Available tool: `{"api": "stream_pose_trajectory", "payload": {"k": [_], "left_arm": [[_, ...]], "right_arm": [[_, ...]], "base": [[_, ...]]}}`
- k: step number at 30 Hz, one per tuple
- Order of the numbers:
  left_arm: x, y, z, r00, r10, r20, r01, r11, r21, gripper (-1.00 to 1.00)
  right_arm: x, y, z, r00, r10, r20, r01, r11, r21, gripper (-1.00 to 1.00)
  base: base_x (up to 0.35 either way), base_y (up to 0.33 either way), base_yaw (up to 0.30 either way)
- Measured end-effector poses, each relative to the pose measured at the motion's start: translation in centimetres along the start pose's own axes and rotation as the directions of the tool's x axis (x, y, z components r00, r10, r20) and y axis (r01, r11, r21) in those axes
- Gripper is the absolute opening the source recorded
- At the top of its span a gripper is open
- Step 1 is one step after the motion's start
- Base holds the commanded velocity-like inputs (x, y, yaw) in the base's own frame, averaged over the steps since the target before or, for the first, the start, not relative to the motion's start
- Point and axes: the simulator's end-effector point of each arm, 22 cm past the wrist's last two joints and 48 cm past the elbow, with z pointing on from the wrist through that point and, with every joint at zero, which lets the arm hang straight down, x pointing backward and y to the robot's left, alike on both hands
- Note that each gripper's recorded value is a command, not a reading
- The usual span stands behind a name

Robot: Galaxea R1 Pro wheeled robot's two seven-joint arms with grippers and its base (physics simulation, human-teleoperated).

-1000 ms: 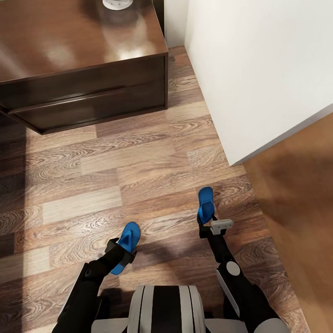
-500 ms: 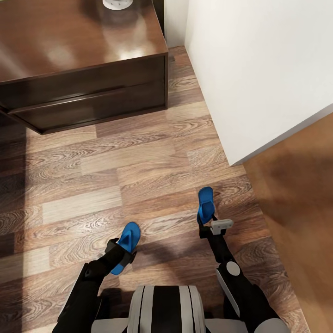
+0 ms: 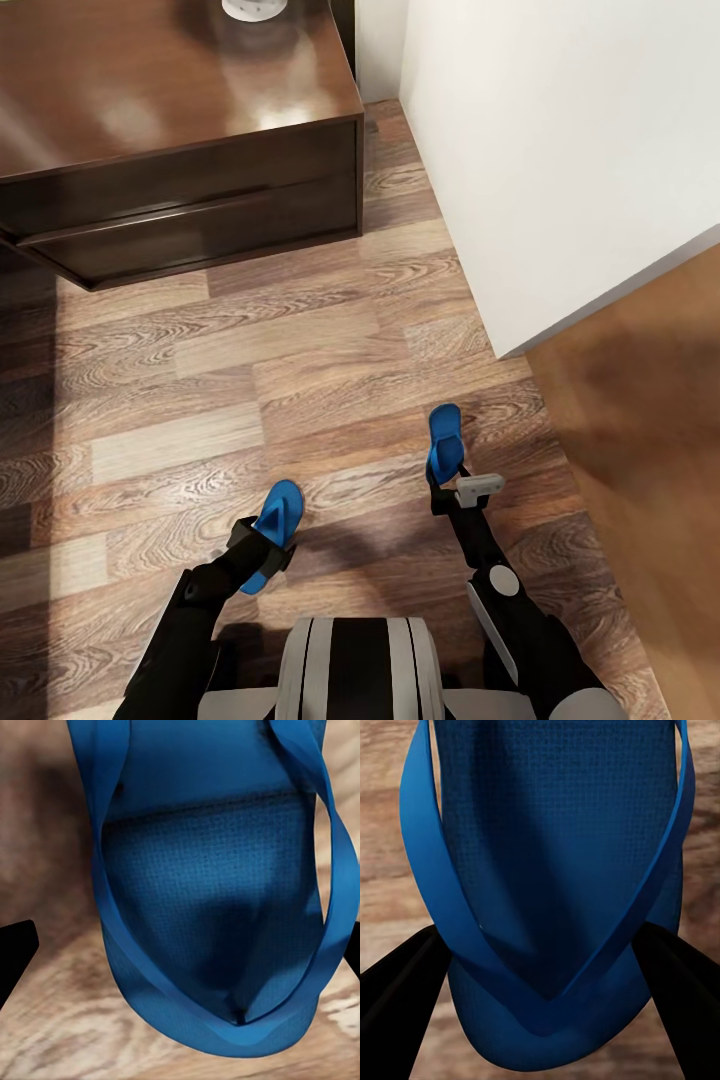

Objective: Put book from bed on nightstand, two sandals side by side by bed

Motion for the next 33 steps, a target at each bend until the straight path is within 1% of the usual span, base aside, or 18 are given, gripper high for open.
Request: {"api": "stream_pose_trajectory", "payload": {"k": [33], "left_arm": [[0.0,0.09,0.03,1.0,0.001,-0.002,-0.001,1.0,-0.003,1.0]], "right_arm": [[-0.01,0.0,0.0,1.0,0.0,0.0,0.0,1.0,0.0,-1.0]], "base": [[0.0,0.0,0.0]]}}
